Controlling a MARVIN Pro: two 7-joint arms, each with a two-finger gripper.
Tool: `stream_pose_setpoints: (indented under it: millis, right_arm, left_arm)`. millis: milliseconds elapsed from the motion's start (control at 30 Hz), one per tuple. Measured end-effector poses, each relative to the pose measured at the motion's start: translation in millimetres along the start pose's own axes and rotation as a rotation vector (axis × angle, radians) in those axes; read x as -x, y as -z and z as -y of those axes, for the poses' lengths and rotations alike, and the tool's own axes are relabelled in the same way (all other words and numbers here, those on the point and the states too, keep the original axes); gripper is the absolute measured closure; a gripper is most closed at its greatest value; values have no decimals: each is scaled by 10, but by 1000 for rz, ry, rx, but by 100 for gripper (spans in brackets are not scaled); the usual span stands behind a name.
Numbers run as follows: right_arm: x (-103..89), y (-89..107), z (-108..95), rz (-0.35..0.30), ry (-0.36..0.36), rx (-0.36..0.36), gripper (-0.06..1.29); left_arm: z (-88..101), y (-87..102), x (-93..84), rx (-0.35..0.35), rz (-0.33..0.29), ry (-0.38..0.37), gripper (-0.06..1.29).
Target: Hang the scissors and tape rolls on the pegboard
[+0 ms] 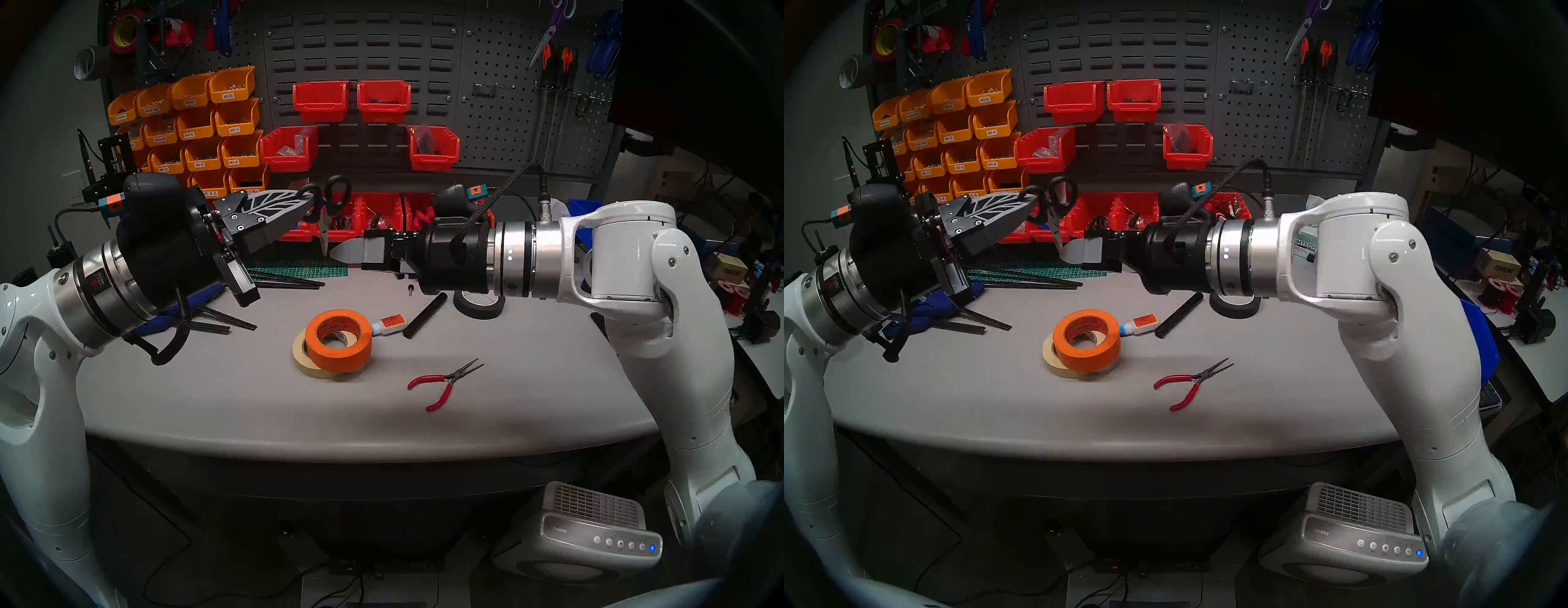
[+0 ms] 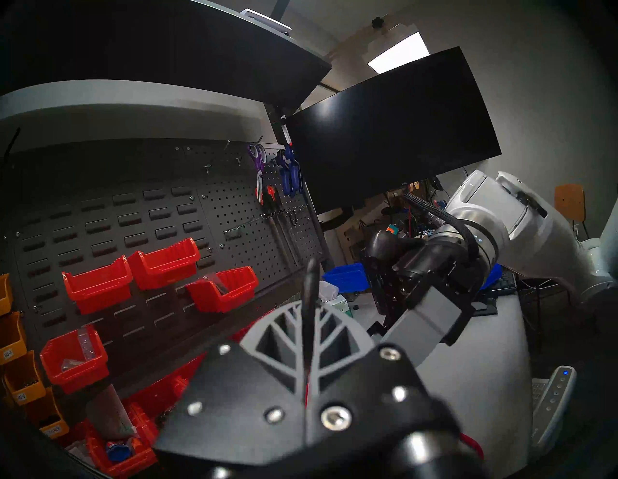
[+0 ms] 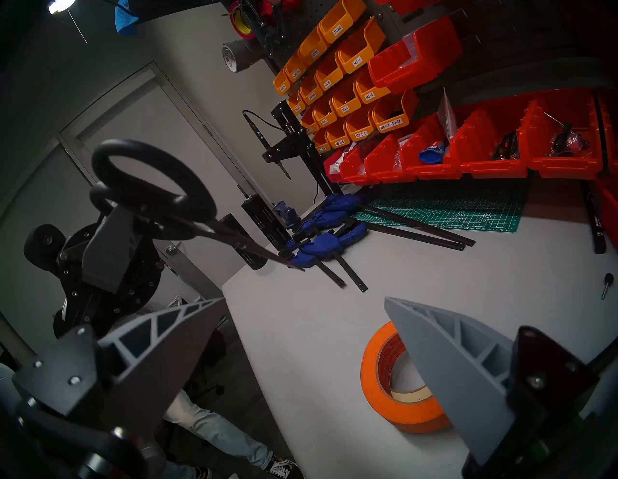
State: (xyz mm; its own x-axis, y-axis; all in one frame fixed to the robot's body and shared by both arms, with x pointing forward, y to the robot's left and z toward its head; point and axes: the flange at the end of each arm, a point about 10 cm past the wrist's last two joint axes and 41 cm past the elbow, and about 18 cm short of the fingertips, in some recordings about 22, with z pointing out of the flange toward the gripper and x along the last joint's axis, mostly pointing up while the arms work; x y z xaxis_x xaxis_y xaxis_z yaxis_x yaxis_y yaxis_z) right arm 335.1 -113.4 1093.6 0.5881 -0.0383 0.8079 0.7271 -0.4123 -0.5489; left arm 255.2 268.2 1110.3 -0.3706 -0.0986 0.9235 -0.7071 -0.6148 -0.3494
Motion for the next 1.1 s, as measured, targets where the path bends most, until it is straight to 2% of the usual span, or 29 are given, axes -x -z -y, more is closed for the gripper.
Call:
stream_pose_setpoints:
  millis: [167,567,833,900,1100]
  right_arm:
    - [0,0,0,0,0,0,-1]
    - [0,0,0,0,0,0,-1]
    - [-1,-1,2,0,5,4,-1]
    - [0,-11,12,3,30,23,-1]
    - [25,-35,133,32,166,97,-1]
  left_arm:
    - [93,-17,-96,-6,10,0,125]
    - [407,-30,-143,-24,31,24,125]
    - [479,-73,-140,8,30,18,125]
    - [479,-75,-153,18,27,16,125]
    - [458,-76,-183,44,27,10,125]
